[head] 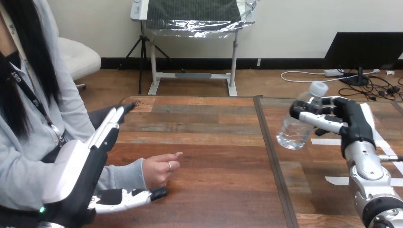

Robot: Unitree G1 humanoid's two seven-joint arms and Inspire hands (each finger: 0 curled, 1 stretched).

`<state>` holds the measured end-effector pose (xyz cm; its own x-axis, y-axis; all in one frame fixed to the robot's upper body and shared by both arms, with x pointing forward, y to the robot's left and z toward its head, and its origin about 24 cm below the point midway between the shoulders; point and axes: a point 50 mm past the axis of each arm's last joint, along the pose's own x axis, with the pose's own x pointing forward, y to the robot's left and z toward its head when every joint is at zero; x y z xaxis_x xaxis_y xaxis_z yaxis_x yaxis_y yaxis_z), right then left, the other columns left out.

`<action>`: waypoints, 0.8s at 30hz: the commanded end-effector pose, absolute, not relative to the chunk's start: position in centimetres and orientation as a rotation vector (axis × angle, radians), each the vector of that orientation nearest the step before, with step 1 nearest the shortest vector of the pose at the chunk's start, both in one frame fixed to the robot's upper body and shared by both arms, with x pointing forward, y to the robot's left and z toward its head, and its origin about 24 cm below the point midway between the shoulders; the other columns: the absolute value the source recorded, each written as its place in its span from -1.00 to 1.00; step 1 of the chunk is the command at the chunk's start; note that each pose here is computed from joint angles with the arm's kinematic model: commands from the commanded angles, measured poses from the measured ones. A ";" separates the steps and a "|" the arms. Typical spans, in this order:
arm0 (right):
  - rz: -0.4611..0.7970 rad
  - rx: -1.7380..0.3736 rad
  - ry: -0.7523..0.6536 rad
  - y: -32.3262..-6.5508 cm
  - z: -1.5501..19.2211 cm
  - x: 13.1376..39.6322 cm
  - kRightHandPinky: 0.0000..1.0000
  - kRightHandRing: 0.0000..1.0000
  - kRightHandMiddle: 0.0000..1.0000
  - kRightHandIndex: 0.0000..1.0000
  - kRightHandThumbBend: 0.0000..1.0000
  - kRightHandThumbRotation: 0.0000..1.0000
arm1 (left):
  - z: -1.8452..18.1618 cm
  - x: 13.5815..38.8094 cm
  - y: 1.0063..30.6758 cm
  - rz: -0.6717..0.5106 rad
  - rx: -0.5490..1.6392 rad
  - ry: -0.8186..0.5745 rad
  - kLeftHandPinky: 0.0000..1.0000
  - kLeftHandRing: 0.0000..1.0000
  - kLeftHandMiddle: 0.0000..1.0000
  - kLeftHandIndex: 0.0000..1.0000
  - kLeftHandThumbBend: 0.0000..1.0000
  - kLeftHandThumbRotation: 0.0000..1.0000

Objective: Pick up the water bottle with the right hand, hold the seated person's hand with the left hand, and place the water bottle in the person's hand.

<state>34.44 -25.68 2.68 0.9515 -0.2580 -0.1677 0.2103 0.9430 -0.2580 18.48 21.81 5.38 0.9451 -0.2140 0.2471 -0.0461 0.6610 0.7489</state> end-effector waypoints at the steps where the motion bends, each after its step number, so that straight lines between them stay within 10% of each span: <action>1: -0.199 -0.217 -0.032 -24.3 8.1 37.2 -0.39 -0.29 -0.13 -0.02 0.58 -1.00 | 7.4 20.0 22.4 -0.077 0.947 -0.399 0.49 0.70 0.79 0.79 1.00 -0.35; 24: -0.112 -0.219 -0.106 -22.9 8.5 37.3 -0.42 -0.31 -0.16 -0.07 0.59 -1.00 | 8.9 22.7 24.6 -0.166 1.153 -0.319 0.38 0.48 0.51 0.53 1.00 -0.73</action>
<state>35.13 -24.22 3.77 0.9837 -0.1590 -0.0837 0.1369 0.9648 -0.2244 20.78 24.88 6.93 0.9658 -0.2247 0.1290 -0.0137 0.4529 0.8914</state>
